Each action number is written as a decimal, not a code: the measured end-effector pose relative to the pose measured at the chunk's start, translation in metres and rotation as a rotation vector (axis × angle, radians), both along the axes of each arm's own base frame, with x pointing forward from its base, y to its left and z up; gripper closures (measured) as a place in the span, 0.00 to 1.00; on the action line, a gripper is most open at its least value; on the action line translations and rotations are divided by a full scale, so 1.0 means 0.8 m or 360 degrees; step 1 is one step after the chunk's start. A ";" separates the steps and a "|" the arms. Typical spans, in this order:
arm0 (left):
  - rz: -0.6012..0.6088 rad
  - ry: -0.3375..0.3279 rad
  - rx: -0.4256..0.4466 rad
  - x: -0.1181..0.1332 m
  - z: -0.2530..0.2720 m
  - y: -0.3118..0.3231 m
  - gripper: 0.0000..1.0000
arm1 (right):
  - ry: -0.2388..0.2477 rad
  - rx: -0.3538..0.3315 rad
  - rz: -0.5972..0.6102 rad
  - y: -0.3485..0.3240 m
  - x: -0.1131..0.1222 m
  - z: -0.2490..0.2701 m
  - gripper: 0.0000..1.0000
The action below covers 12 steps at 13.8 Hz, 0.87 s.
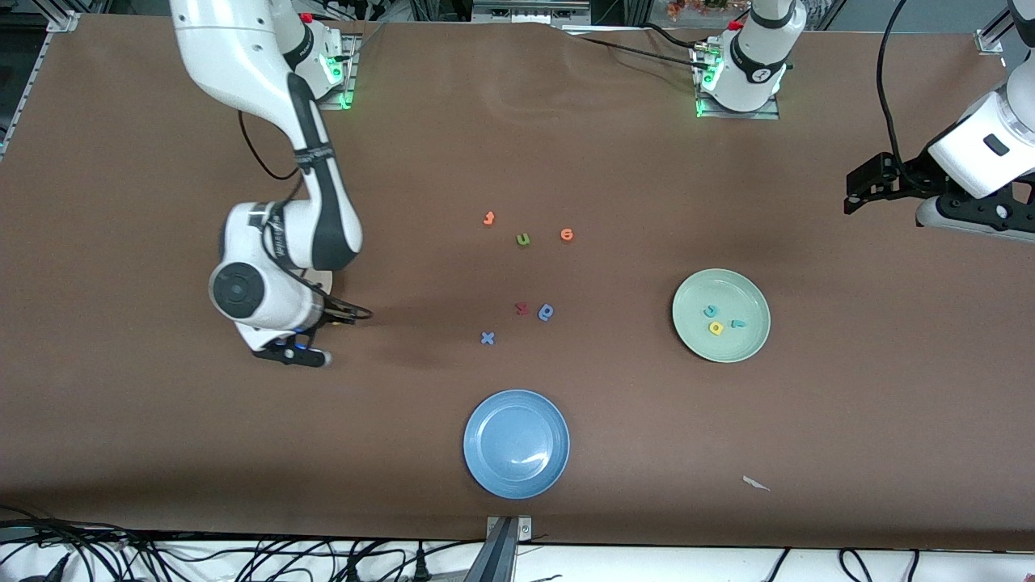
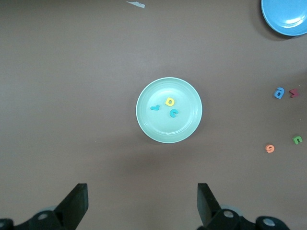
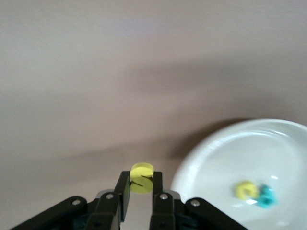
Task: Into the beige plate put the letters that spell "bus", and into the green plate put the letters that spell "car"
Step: 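Lower the yellow s onto the beige plate and open the right gripper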
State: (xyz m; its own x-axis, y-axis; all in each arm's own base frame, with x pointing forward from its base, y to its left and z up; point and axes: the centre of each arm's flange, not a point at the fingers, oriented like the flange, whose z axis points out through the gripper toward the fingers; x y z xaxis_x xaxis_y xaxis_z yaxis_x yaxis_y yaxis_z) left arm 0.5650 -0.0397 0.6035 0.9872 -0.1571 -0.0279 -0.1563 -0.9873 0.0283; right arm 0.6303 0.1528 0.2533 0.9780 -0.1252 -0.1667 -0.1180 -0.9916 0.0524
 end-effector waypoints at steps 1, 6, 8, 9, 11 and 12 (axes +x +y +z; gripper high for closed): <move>0.0000 0.0000 0.0000 0.000 0.000 0.000 0.00 | 0.0015 -0.0010 0.0027 -0.021 -0.012 0.005 0.77; 0.0000 0.0002 0.0000 0.000 0.000 0.000 0.00 | -0.0074 -0.0012 0.0134 -0.081 -0.085 -0.028 0.77; 0.0000 0.0009 0.0001 -0.001 0.000 0.000 0.00 | -0.0100 -0.0014 0.0154 -0.093 -0.104 -0.042 0.77; 0.0000 0.0012 0.0001 -0.001 -0.001 0.000 0.00 | -0.0106 -0.0014 0.0149 -0.095 -0.106 -0.043 0.74; 0.0000 0.0013 0.0001 -0.001 -0.001 0.000 0.00 | -0.0114 -0.0008 0.0128 -0.104 -0.100 -0.029 0.55; 0.0000 0.0014 0.0001 -0.001 -0.001 0.000 0.00 | -0.0081 0.0002 0.0113 -0.110 -0.093 -0.017 0.47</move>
